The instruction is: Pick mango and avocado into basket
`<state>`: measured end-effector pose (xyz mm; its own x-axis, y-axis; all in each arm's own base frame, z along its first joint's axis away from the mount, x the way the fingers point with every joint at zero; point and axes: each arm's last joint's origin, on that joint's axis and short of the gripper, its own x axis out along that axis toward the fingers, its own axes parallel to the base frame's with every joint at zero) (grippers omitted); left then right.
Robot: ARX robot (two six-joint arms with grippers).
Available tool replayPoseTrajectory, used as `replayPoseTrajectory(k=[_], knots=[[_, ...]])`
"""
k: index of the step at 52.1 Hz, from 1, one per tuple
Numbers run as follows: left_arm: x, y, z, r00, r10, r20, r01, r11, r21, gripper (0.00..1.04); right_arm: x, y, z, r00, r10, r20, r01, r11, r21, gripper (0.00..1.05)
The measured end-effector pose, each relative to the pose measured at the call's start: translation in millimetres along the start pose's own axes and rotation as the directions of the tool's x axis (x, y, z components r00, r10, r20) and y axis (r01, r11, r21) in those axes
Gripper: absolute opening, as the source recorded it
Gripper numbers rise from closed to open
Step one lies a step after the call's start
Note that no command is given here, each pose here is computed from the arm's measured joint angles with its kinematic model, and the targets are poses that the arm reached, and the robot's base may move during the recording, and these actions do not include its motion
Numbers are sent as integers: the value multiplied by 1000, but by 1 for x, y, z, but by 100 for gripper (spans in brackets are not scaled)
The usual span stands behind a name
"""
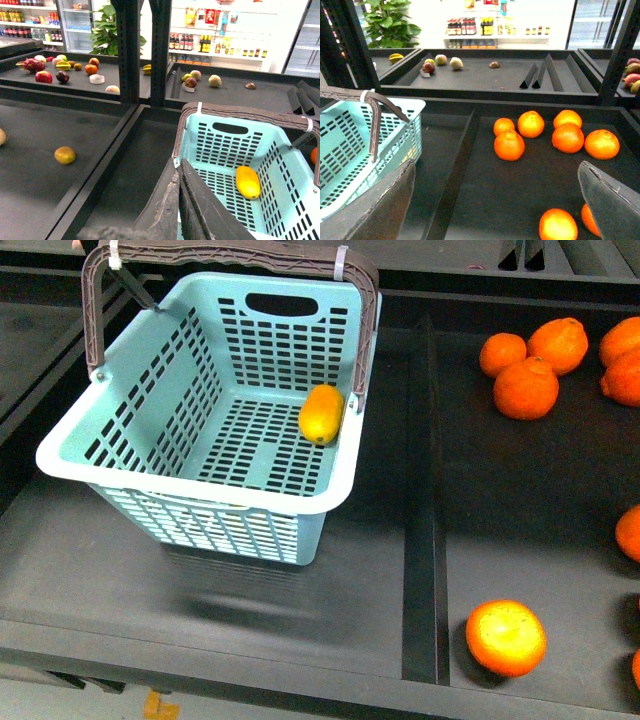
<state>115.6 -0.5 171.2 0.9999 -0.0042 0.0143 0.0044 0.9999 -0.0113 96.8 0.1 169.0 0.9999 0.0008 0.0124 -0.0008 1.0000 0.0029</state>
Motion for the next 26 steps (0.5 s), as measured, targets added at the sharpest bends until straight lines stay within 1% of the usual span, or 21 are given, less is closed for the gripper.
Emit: replayPoseTrajectory(k=[20, 23, 26], knots=[[-7, 0, 0, 1000, 0, -1, 0, 1000, 0, 2, 0, 0, 0, 1000, 0, 0, 0, 1000, 0, 96], [-14, 0, -5, 999, 1, -34, -1, 1000, 0, 2, 0, 0, 0, 1000, 0, 0, 0, 1000, 0, 96], [-18, 0, -3, 1000, 1, -12, -1, 1000, 0, 2, 0, 0, 0, 1000, 0, 0, 0, 1000, 0, 96]])
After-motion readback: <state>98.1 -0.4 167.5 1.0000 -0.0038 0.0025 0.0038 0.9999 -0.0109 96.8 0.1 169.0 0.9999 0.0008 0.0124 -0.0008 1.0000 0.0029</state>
